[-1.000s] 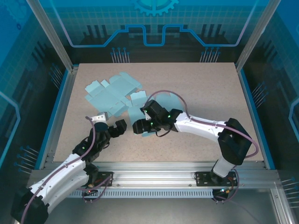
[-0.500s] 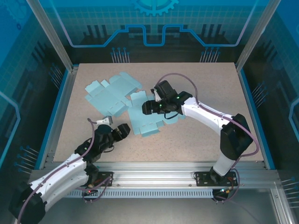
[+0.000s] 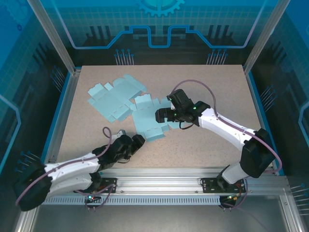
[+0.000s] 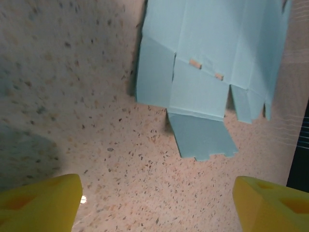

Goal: Fold the paper box

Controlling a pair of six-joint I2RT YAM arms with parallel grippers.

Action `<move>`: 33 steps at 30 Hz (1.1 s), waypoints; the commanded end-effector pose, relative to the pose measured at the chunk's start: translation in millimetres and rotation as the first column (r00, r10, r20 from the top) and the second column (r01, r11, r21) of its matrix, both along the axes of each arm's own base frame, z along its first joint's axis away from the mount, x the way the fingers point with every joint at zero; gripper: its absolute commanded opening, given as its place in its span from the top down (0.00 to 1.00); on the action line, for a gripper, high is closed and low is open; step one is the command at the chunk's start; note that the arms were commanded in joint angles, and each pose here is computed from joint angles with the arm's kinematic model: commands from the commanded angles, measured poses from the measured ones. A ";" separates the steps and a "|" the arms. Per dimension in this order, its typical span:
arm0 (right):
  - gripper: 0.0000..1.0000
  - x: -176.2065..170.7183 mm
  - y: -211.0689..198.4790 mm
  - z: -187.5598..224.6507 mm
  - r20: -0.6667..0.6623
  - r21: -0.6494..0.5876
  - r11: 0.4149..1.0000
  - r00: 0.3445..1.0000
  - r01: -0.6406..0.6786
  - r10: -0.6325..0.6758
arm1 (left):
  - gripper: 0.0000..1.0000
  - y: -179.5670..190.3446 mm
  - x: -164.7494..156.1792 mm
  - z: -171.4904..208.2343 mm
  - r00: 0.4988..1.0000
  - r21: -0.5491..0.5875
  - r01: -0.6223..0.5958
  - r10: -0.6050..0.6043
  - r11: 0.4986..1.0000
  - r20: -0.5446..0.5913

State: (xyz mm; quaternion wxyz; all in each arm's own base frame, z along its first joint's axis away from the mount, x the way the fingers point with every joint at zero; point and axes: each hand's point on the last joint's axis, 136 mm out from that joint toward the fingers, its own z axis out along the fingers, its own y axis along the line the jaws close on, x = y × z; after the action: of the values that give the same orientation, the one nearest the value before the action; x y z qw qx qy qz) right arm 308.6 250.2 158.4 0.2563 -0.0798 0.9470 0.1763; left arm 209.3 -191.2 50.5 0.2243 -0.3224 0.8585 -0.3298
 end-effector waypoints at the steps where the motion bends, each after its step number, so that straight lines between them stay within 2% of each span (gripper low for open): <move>1: 0.00 -3.9 -18.9 -3.7 -0.001 -0.044 0.998 0.999 0.050 -0.050 | 0.20 -31.4 14.9 16.8 1.000 -0.123 -0.019 0.020 0.992 0.009; 15: 0.00 -17.6 -52.1 9.5 0.050 -0.027 0.990 0.989 0.139 -0.137 | 0.34 -76.0 36.2 -5.8 0.995 -0.221 -0.060 0.042 0.973 -0.087; 18: 0.00 -20.6 -59.2 11.9 0.060 -0.015 0.988 0.986 0.156 -0.154 | 0.36 -76.7 38.3 -15.3 0.993 -0.228 -0.084 0.062 0.970 -0.103; 24: 0.00 -26.7 -69.2 13.7 0.066 -0.001 0.985 0.983 0.173 -0.173 | 0.46 -62.6 41.9 -27.7 0.986 -0.196 -0.151 0.134 0.969 -0.098; 30: 0.00 -28.6 -70.9 8.5 0.054 -0.004 0.984 0.983 0.178 -0.178 | 0.72 -42.1 45.6 -32.5 0.979 -0.129 -0.198 0.188 0.972 -0.081; 33: 0.00 -27.7 -70.9 5.9 0.048 -0.009 0.984 0.983 0.180 -0.179 | 0.82 -32.4 47.6 -33.5 0.978 -0.084 -0.202 0.197 0.976 -0.068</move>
State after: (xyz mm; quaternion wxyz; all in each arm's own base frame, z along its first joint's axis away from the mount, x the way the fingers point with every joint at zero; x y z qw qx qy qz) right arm 280.9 186.8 168.2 0.2967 -0.0143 0.9427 0.1517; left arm 255.3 -243.2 23.2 0.1909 -0.4227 0.8051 -0.3696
